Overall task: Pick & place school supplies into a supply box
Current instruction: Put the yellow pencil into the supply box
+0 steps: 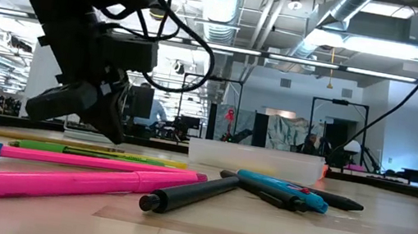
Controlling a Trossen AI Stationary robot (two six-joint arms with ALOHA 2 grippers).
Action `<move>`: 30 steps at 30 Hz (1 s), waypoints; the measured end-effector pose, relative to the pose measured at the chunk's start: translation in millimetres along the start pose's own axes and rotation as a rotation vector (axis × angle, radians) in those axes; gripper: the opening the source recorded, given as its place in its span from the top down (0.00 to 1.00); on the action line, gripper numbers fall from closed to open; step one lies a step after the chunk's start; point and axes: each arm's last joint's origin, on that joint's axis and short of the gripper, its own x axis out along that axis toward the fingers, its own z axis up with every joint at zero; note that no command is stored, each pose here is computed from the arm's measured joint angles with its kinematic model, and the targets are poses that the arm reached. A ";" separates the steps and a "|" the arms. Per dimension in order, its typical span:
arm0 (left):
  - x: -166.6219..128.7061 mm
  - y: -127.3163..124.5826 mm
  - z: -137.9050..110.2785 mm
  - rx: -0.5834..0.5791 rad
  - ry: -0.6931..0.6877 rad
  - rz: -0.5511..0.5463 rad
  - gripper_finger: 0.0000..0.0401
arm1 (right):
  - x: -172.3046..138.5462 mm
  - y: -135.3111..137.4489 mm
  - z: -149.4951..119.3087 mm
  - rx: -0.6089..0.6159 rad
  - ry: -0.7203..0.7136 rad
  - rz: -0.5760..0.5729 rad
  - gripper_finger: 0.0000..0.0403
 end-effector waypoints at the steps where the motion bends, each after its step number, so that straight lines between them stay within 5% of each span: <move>1: -0.1 -0.6 0.0 -0.006 0.005 -0.021 0.99 | 0.7 -0.4 0.2 -0.001 0.001 -0.002 0.81; 8: 6.4 6.9 2.4 -0.089 0.049 -0.154 0.97 | 5.7 -3.1 2.0 0.004 0.011 -0.015 0.81; 20: 4.2 9.9 1.8 -0.044 0.056 -0.144 0.71 | 6.6 -2.6 1.5 0.006 0.045 0.020 0.81; 30: -20.3 32.1 -15.8 -0.101 0.203 -0.129 0.68 | 8.4 -3.9 1.9 0.007 0.049 0.013 0.81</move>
